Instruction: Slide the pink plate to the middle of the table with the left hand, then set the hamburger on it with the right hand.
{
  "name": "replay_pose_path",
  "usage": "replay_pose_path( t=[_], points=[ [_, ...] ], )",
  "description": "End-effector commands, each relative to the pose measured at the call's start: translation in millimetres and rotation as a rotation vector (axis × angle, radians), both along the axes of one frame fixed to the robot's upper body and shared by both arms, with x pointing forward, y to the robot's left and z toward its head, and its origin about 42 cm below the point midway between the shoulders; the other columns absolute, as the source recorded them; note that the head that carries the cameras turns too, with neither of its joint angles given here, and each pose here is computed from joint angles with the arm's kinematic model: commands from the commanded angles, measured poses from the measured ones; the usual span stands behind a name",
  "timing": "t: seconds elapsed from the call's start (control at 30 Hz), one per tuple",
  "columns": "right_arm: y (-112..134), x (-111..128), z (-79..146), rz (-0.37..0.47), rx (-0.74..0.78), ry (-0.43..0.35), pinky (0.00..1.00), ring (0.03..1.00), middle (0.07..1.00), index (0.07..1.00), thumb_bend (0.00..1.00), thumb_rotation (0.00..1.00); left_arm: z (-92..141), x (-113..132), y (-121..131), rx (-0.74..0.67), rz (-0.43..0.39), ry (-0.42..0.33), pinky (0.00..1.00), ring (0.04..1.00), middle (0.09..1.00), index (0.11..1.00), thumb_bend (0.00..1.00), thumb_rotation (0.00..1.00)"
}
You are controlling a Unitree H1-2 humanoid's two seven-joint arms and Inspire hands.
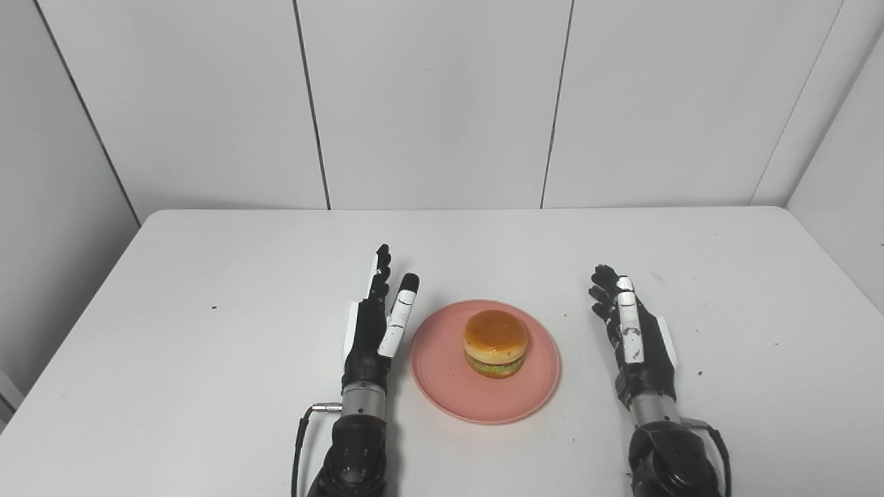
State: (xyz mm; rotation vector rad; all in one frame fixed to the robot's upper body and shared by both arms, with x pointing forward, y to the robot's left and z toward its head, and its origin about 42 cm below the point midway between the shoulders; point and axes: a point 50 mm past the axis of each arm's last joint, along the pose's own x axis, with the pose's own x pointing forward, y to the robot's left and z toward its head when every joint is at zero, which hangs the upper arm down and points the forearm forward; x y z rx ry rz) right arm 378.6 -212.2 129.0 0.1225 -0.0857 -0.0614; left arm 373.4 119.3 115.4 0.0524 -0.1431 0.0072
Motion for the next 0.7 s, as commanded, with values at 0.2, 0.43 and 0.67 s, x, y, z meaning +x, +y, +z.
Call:
replay_pose_path(
  t=[0.2,0.43,0.67],
  points=[
    [13,3,5,0.015,0.011,-0.072,0.98,0.939,0.917,0.859,0.84,1.0,-16,-3,21,-0.012,0.034,0.088,1.0,1.0,1.0,1.0,0.82,0.94],
    [13,4,-1,0.015,0.006,-0.045,1.0,0.961,0.941,0.88,0.83,1.0,-17,0,19,-0.019,0.044,0.114,1.0,1.0,1.0,1.0,0.87,0.97],
    [12,5,-5,0.02,0.02,-0.022,1.0,0.962,0.94,0.872,0.83,0.98,-16,-1,12,-0.032,0.021,0.113,1.0,1.0,1.0,1.0,0.8,0.96]
  ],
)
